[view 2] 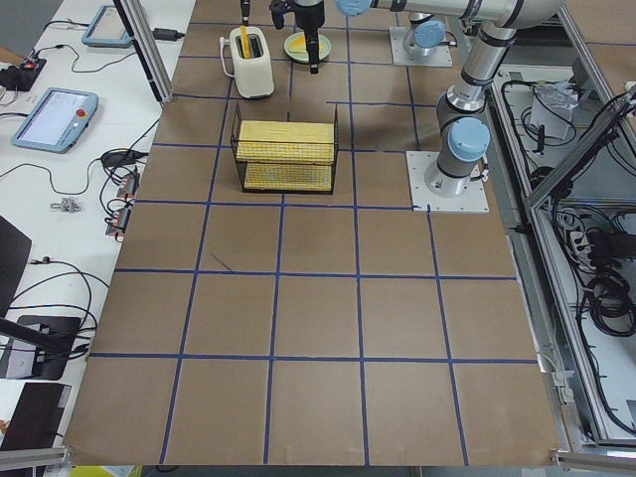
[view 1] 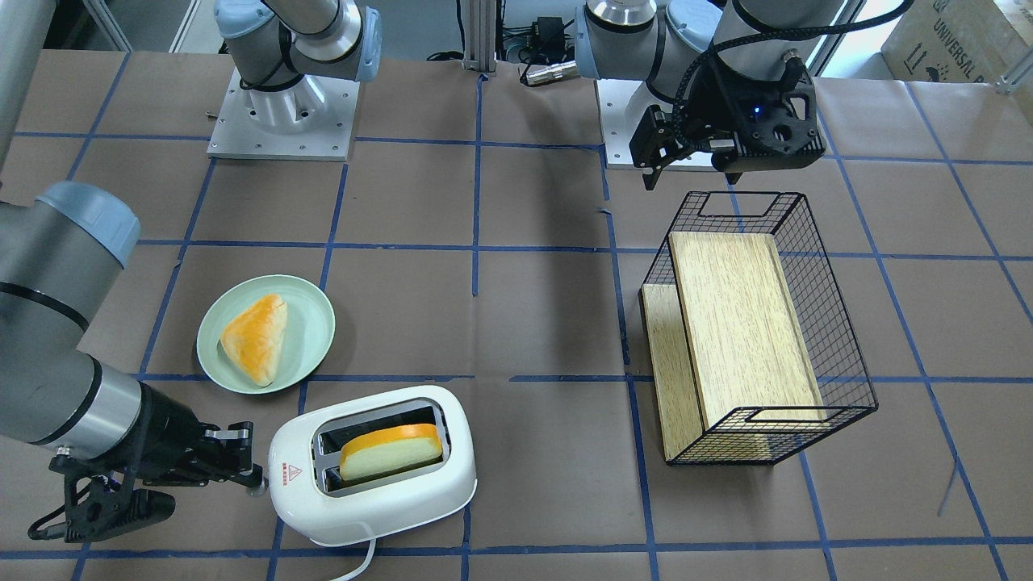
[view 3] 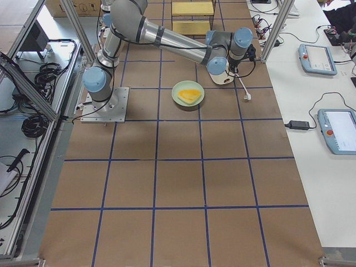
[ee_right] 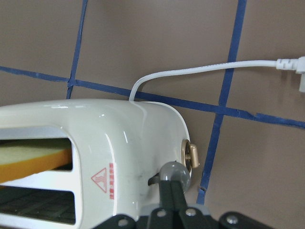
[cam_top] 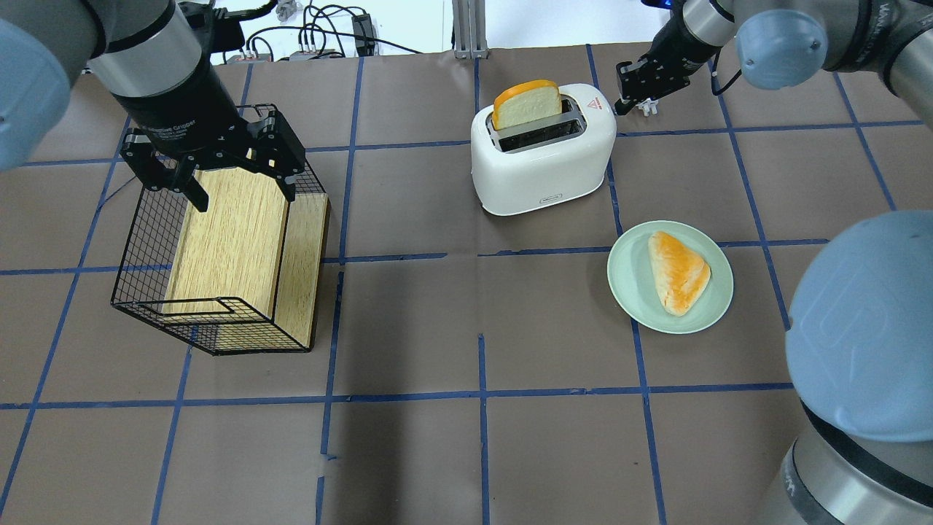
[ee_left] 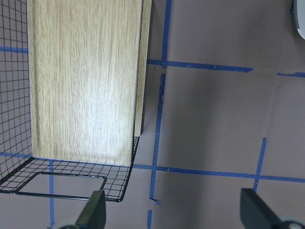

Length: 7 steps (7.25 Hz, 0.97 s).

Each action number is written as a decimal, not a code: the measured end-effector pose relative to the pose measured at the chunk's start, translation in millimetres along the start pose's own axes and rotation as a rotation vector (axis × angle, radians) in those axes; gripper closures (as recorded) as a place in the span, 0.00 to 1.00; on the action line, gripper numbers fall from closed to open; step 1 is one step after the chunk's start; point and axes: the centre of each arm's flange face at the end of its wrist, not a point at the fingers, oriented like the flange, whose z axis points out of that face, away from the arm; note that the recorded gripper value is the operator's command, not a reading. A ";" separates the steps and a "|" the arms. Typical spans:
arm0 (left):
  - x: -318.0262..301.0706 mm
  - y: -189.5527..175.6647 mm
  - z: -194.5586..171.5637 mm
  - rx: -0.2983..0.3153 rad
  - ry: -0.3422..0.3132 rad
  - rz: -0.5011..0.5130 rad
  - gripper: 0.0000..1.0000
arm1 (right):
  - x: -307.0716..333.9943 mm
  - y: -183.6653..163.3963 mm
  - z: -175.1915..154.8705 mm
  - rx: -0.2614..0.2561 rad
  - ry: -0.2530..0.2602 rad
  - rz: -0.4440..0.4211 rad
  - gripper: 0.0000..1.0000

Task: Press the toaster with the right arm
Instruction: 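Lower the right gripper onto the toaster lever and press it down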

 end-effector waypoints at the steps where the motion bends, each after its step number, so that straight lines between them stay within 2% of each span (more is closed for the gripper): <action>1: 0.0 0.0 -0.1 0.000 0.000 0.000 0.00 | 2.3 -2.1 4.7 0.003 0.000 -0.003 0.96; 4: 0.0 -0.1 -0.1 0.001 0.000 0.000 0.00 | 7.7 -13.9 8.6 0.014 0.004 -0.011 0.96; 7: 0.0 0.0 0.1 0.000 0.000 0.000 0.00 | 19.4 -16.3 19.4 0.002 -0.002 0.006 0.96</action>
